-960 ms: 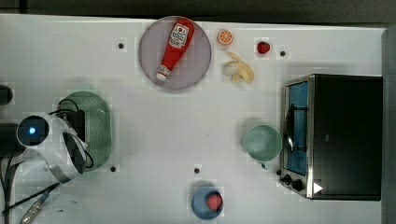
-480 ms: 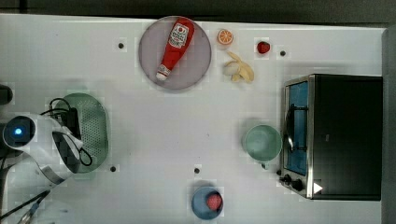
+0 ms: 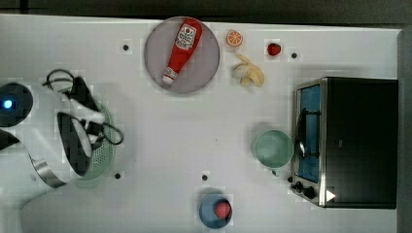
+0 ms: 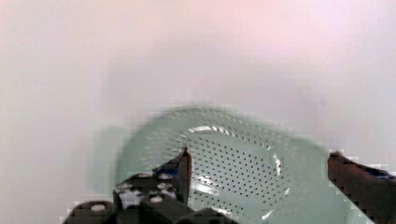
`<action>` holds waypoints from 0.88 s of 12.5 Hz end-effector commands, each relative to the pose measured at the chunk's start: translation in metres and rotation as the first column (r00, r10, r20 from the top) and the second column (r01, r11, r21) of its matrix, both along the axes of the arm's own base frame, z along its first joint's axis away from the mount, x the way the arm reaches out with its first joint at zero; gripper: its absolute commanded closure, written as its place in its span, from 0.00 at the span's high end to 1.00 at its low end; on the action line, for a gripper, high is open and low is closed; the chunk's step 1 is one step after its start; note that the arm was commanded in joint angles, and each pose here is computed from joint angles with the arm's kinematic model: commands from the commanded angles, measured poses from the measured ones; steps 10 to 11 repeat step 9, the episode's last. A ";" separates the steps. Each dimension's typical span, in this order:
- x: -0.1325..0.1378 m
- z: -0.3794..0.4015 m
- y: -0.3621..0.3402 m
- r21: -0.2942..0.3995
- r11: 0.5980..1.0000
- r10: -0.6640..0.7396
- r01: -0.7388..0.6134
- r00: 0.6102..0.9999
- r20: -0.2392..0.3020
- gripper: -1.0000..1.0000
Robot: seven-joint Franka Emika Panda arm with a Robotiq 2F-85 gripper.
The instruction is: Drag strainer right to left.
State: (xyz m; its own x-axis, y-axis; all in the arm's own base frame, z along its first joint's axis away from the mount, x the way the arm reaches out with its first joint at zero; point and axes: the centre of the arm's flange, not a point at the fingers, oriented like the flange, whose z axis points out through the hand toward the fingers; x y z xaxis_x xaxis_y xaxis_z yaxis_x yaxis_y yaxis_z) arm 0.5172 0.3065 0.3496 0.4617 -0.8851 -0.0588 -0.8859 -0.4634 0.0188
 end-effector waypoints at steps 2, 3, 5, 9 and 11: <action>0.034 0.146 -0.213 0.055 0.990 0.125 -0.130 0.988 0.087 1.00; 0.029 0.166 -0.256 0.041 0.988 0.145 -0.150 0.985 0.093 1.00; 0.013 0.192 -0.330 -0.026 0.989 0.145 -0.143 0.987 0.076 1.00; -0.020 0.228 -0.379 -0.064 0.981 0.187 -0.183 0.980 0.070 1.00; -0.020 0.228 -0.379 -0.064 0.981 0.187 -0.183 0.980 0.070 1.00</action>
